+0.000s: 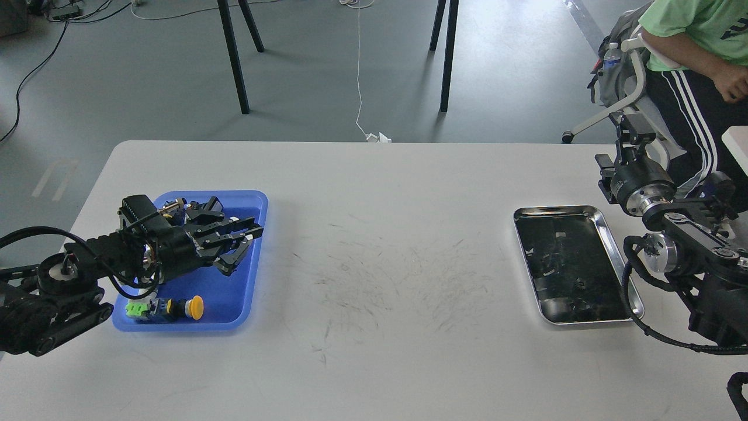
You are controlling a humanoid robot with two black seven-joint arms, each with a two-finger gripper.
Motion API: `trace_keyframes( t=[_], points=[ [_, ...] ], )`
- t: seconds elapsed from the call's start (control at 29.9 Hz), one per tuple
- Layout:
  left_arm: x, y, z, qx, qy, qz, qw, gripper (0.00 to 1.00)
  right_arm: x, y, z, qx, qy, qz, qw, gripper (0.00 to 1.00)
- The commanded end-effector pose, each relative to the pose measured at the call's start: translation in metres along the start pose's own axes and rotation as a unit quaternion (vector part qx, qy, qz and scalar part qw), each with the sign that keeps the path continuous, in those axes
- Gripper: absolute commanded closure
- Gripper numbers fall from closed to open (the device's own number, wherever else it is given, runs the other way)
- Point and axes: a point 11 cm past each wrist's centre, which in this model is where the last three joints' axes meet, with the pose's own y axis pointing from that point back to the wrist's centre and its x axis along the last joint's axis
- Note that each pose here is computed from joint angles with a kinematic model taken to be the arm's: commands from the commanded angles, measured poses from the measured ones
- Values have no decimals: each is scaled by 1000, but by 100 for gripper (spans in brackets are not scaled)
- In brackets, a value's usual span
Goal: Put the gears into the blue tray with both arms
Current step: 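Carry the black part into the blue tray with the left gripper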
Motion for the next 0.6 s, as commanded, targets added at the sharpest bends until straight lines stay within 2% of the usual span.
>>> trace_keyframes(
  t=[0.0, 0.2, 0.57],
  points=[
    [-9, 10, -8, 14, 1, -13, 1000, 89, 0, 0, 0, 0, 0, -1, 1000, 8],
    [-26, 24, -34, 59, -6, -41, 997, 89, 0, 0, 0, 0, 0, -1, 1000, 8],
    [-37, 26, -30, 56, 0, -51, 997, 88, 0, 0, 0, 0, 1, 0, 1000, 7]
  ],
)
